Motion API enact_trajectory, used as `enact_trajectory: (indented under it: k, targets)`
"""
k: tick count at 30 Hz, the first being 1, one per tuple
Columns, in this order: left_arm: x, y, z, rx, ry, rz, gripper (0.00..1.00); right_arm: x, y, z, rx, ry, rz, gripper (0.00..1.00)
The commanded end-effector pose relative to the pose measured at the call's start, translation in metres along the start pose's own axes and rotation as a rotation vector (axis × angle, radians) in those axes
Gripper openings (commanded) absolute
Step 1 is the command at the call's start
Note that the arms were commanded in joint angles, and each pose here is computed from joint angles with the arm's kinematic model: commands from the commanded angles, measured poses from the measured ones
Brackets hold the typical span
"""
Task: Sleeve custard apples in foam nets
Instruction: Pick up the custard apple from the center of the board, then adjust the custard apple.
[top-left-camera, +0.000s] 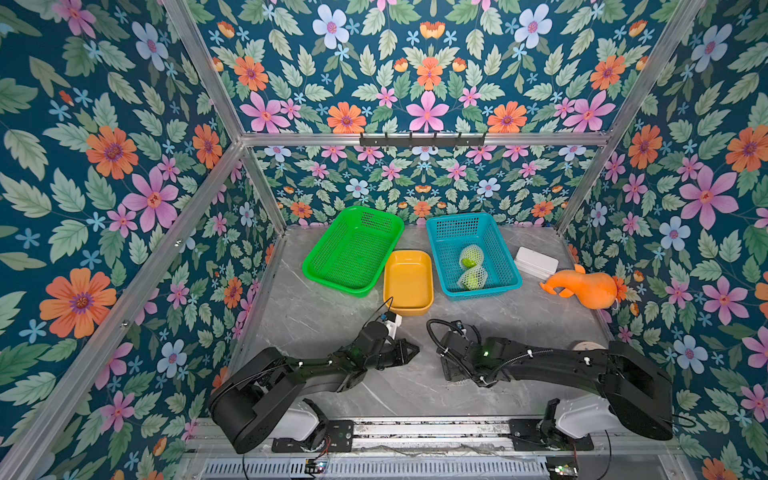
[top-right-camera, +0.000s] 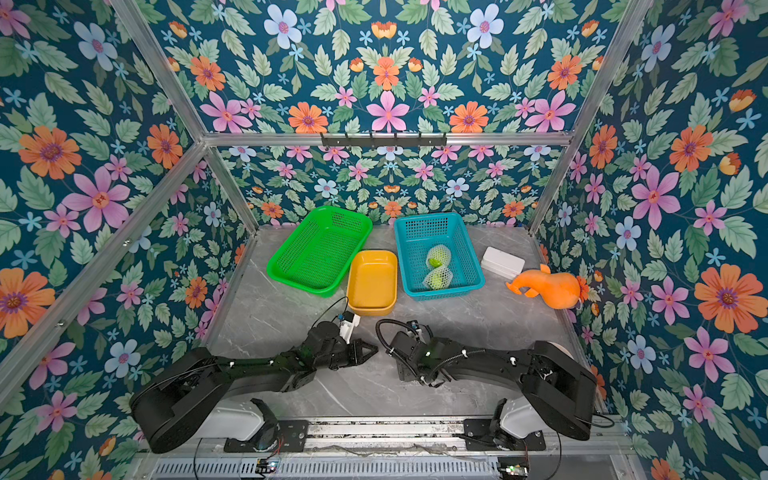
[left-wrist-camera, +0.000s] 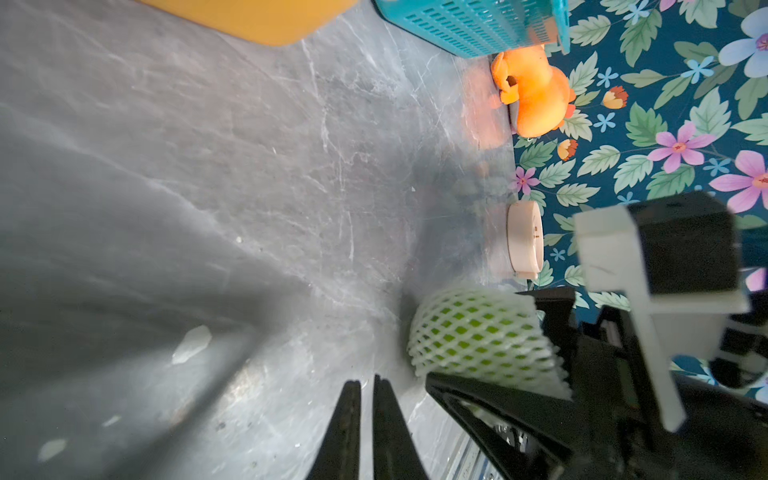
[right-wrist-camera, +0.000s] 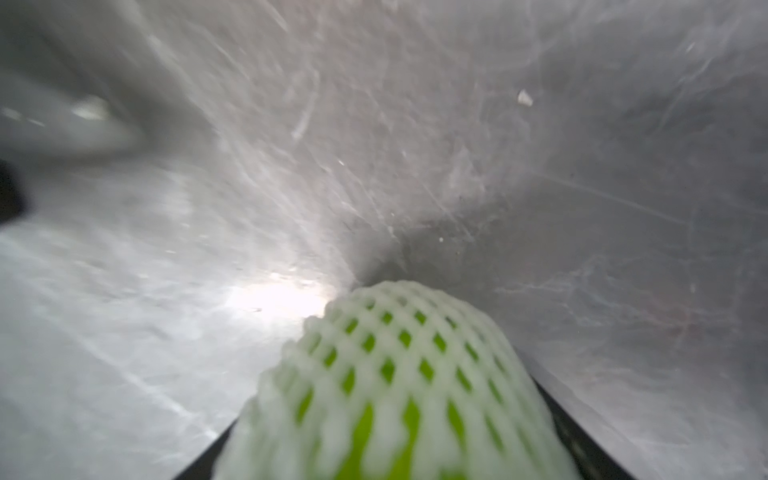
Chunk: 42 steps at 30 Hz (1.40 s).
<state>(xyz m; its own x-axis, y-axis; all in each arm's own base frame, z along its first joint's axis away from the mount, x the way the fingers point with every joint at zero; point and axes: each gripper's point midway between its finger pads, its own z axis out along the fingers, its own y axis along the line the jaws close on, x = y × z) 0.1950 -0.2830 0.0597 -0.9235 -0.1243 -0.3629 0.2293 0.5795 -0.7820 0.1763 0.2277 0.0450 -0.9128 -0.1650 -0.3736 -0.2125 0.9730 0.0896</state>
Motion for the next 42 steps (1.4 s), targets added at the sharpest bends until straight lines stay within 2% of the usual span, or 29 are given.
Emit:
enact_trajectory:
  k: [1, 3, 7, 14, 15, 16, 18, 19, 26, 34, 42]
  targets:
    - [-0.003, -0.005, 0.001, 0.011, -0.006, 0.024, 0.13, -0.012, 0.0, -0.012, -0.032, -0.023, 0.043, 0.77]
    - [-0.006, -0.007, 0.0, 0.011, -0.011, 0.041, 0.14, -0.019, 0.004, -0.02, -0.097, -0.007, 0.089, 0.77]
    - [-0.017, -0.021, -0.003, 0.038, -0.043, 0.057, 0.32, -0.043, 0.007, -0.037, -0.278, 0.016, 0.238, 0.78]
    - [-0.033, -0.069, -0.02, 0.215, -0.109, 0.149, 0.39, -0.1, -0.002, -0.07, -0.559, -0.057, 0.498, 0.78]
    - [-0.033, -0.078, -0.023, 0.256, -0.112, 0.163, 0.38, -0.108, -0.002, -0.074, -0.61, -0.068, 0.538, 0.78]
    - [-0.034, -0.085, -0.025, 0.292, -0.116, 0.174, 0.29, -0.118, -0.003, -0.079, -0.671, -0.081, 0.578, 0.77]
    - [-0.032, -0.096, -0.026, 0.342, -0.114, 0.193, 0.04, -0.133, 0.0, -0.088, -0.773, -0.097, 0.627, 0.75]
    - [-0.032, -0.099, -0.025, 0.353, -0.113, 0.199, 0.0, -0.138, 0.003, -0.092, -0.809, -0.101, 0.63, 0.75]
    - [-0.042, -0.115, -0.022, 0.406, -0.191, 0.212, 0.0, -0.155, 0.023, -0.101, -0.97, -0.068, 0.678, 0.75]
    - [-0.058, -0.11, -0.026, 0.359, -0.293, 0.209, 0.0, -0.149, 0.02, -0.095, -0.985, -0.073, 0.715, 0.75]
    - [-0.062, -0.114, -0.013, 0.376, -0.277, 0.193, 0.0, -0.143, 0.019, -0.09, -0.992, -0.068, 0.726, 0.75]
